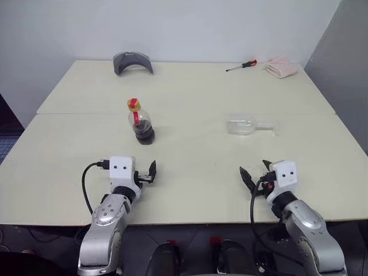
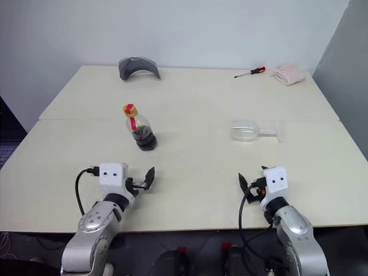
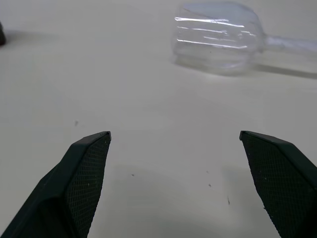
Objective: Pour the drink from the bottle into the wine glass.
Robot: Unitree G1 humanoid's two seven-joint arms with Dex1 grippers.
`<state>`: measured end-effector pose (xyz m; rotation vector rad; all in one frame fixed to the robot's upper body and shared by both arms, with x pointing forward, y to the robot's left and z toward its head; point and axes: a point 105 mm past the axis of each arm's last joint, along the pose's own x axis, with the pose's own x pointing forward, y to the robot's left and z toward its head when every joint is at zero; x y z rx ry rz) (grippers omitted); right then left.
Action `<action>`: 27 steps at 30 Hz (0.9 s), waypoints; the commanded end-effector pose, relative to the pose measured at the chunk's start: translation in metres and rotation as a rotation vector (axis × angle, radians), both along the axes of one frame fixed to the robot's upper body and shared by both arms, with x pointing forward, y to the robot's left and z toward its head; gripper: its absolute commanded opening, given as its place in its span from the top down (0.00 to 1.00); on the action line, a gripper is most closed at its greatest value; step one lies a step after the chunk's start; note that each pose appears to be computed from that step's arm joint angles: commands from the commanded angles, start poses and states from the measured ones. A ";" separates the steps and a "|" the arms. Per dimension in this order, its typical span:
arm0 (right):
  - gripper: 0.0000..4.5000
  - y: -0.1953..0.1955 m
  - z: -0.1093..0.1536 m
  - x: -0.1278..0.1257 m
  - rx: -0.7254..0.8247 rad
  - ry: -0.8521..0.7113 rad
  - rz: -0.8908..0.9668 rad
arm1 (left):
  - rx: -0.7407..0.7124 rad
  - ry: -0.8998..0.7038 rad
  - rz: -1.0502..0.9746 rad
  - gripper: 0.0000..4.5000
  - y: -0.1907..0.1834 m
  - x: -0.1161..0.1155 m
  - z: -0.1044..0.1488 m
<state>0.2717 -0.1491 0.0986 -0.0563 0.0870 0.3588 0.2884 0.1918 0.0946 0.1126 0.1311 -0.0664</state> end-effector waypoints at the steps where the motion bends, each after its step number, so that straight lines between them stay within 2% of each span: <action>1: 0.01 0.010 0.028 -0.004 0.054 -0.070 0.100 | 0.032 -0.156 0.030 0.00 0.008 0.000 0.036; 6: 0.01 0.019 0.047 -0.011 0.169 -0.064 0.248 | 0.034 -0.251 0.103 0.00 0.018 -0.002 0.055; 10: 0.01 0.022 0.053 -0.012 0.182 -0.057 0.305 | 0.026 -0.274 0.136 0.00 0.021 -0.002 0.060; 16: 0.01 0.042 0.073 -0.018 0.300 -0.049 0.448 | -0.019 -0.271 0.120 0.00 0.017 0.012 0.058; 27: 0.01 0.047 0.079 -0.011 0.262 -0.055 0.463 | -0.115 -0.220 -0.004 0.00 -0.010 0.037 0.043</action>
